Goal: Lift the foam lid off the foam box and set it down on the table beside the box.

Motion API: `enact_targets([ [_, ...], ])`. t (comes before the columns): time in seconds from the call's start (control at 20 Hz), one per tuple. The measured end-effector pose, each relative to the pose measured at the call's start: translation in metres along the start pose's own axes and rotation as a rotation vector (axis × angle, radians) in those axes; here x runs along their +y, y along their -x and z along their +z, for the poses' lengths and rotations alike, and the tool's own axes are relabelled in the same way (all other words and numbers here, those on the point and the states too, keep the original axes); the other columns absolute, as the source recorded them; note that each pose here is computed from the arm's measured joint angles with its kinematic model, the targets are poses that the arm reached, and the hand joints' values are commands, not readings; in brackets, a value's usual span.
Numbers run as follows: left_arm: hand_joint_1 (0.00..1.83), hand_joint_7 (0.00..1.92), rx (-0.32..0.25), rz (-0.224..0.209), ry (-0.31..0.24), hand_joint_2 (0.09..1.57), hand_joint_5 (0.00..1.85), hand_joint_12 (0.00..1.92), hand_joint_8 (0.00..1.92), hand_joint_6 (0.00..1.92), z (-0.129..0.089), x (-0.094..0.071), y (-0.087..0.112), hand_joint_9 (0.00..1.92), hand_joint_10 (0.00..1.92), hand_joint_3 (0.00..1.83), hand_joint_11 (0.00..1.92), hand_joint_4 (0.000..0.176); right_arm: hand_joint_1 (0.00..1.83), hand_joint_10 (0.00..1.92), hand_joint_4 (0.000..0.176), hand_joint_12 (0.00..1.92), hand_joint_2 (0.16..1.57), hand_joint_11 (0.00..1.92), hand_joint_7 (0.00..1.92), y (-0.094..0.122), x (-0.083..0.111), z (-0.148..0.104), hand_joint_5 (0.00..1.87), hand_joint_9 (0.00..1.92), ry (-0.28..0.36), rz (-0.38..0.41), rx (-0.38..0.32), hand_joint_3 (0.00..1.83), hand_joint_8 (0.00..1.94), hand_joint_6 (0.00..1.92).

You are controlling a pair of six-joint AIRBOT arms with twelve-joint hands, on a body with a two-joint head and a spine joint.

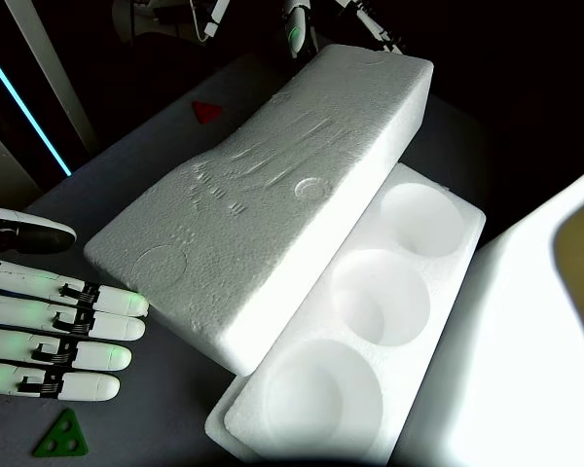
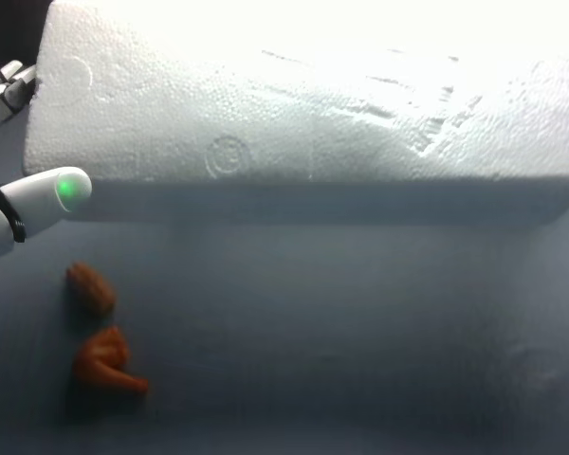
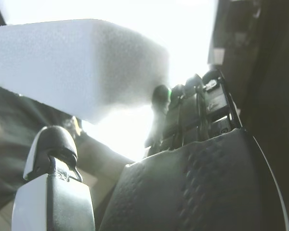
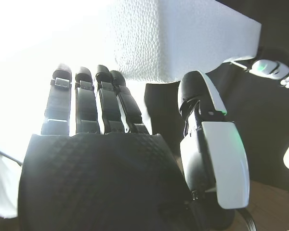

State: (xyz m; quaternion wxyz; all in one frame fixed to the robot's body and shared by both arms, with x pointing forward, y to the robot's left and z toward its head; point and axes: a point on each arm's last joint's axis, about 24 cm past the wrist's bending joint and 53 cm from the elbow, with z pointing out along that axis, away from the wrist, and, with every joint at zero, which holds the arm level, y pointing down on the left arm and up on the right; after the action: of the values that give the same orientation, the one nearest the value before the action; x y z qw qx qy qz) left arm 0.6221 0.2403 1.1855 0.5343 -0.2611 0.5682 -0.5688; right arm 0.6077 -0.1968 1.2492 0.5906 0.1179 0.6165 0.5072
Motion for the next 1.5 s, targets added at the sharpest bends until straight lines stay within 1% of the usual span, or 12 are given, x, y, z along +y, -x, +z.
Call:
enact_targets([
  [0.05, 0.27, 0.0, 0.005, -0.002, 0.006, 1.11, 0.26, 0.0, 0.0, 0.0, -0.002, 0.002, -0.001, 0.0, 0.0, 0.01, 0.0, 0.0, 0.25, 0.02, 0.0, 0.01, 1.3, 0.01, 0.06, -0.005, -0.004, 0.0, 0.14, 0.04, -0.012, 0.009, 0.014, 0.0, 0.02, 0.01],
  [0.1, 0.27, 0.0, 0.004, -0.016, 0.013, 1.11, 0.27, 0.0, 0.0, 0.0, -0.003, 0.006, -0.003, 0.0, 0.0, 0.01, 0.0, 0.0, 0.27, 0.02, 0.0, 0.25, 1.3, 0.0, 0.07, -0.009, -0.008, 0.0, 0.16, 0.07, -0.021, 0.013, 0.03, 0.01, 0.01, 0.01],
  [0.15, 0.27, 0.0, 0.009, -0.024, 0.02, 1.11, 0.27, 0.0, 0.0, 0.0, -0.004, 0.009, -0.005, 0.0, 0.0, 0.01, 0.0, 0.0, 0.27, 0.02, 0.0, 0.25, 1.3, 0.0, 0.07, -0.014, -0.012, 0.001, 0.16, 0.07, -0.034, 0.014, 0.044, 0.01, 0.01, 0.01],
  [0.2, 0.28, 0.0, 0.016, -0.036, 0.037, 1.11, 0.27, 0.0, 0.0, 0.0, -0.006, 0.015, -0.009, 0.0, 0.0, 0.01, 0.0, 0.0, 0.3, 0.03, 0.0, 0.8, 1.3, 0.0, 0.07, -0.018, -0.016, 0.001, 0.17, 0.09, -0.045, 0.018, 0.056, 0.0, 0.01, 0.01],
  [0.25, 0.28, 0.0, 0.026, -0.037, 0.058, 1.11, 0.27, 0.0, 0.0, 0.0, -0.007, 0.021, -0.012, 0.0, 0.0, 0.01, 0.0, 0.0, 0.31, 0.03, 0.0, 0.94, 1.29, 0.0, 0.08, -0.02, -0.018, 0.001, 0.17, 0.1, -0.053, 0.019, 0.063, 0.0, 0.01, 0.01],
  [0.35, 0.3, 0.0, 0.041, -0.049, 0.092, 1.12, 0.27, 0.0, 0.0, 0.0, -0.009, 0.032, -0.018, 0.0, 0.0, 0.01, 0.01, 0.0, 0.31, 0.03, 0.0, 0.88, 1.28, 0.0, 0.09, -0.022, -0.021, 0.001, 0.19, 0.1, -0.062, 0.018, 0.071, 0.0, 0.01, 0.01],
  [0.5, 0.28, 0.0, 0.055, -0.063, 0.117, 1.12, 0.27, 0.01, 0.0, 0.0, -0.011, 0.041, -0.024, 0.0, 0.0, 0.01, 0.02, 0.0, 0.34, 0.06, 0.0, 1.13, 1.28, 0.0, 0.14, -0.026, -0.028, -0.001, 0.23, 0.14, -0.081, 0.02, 0.083, 0.0, 0.01, 0.02],
  [0.55, 0.28, 0.0, 0.077, -0.068, 0.124, 1.11, 0.28, 0.01, 0.0, 0.0, -0.011, 0.045, -0.03, 0.0, 0.0, 0.0, 0.0, 0.0, 0.36, 0.08, 0.0, 1.29, 1.27, 0.0, 0.13, -0.027, -0.033, -0.003, 0.23, 0.12, -0.096, 0.016, 0.091, 0.0, 0.0, 0.01],
  [0.85, 0.28, 0.0, 0.15, -0.093, 0.189, 1.1, 0.29, 0.0, 0.0, 0.01, -0.015, 0.066, -0.054, 0.0, 0.0, 0.0, 0.0, 0.0, 0.38, 0.11, 0.0, 1.42, 1.25, 0.0, 0.11, -0.021, -0.047, -0.005, 0.21, 0.11, -0.139, 0.019, 0.074, 0.0, 0.0, 0.0],
  [1.15, 0.27, 0.0, 0.195, -0.098, 0.191, 1.09, 0.27, 0.0, 0.0, 0.0, -0.014, 0.069, -0.067, 0.0, 0.0, 0.0, 0.0, 0.0, 0.39, 0.15, 0.0, 1.48, 1.24, 0.0, 0.09, -0.012, -0.051, -0.008, 0.15, 0.11, -0.156, -0.005, 0.05, 0.0, 0.0, 0.0],
  [1.3, 0.26, 0.0, 0.214, -0.096, 0.195, 1.09, 0.13, 0.0, 0.0, 0.0, -0.014, 0.07, -0.072, 0.0, 0.0, 0.0, 0.0, 0.0, 0.29, 0.15, 0.0, 1.48, 1.23, 0.0, 0.0, -0.007, -0.05, -0.008, 0.0, 0.02, -0.156, -0.015, 0.039, 0.0, 0.0, 0.0],
  [1.5, 0.28, 0.0, 0.217, -0.095, 0.191, 1.08, 0.08, 0.0, 0.0, 0.0, -0.013, 0.068, -0.073, 0.0, 0.0, 0.0, 0.0, 0.0, 0.26, 0.13, 0.0, 1.53, 1.24, 0.0, 0.0, -0.007, -0.047, -0.01, 0.0, 0.01, -0.158, -0.046, 0.037, 0.0, 0.0, 0.0],
])
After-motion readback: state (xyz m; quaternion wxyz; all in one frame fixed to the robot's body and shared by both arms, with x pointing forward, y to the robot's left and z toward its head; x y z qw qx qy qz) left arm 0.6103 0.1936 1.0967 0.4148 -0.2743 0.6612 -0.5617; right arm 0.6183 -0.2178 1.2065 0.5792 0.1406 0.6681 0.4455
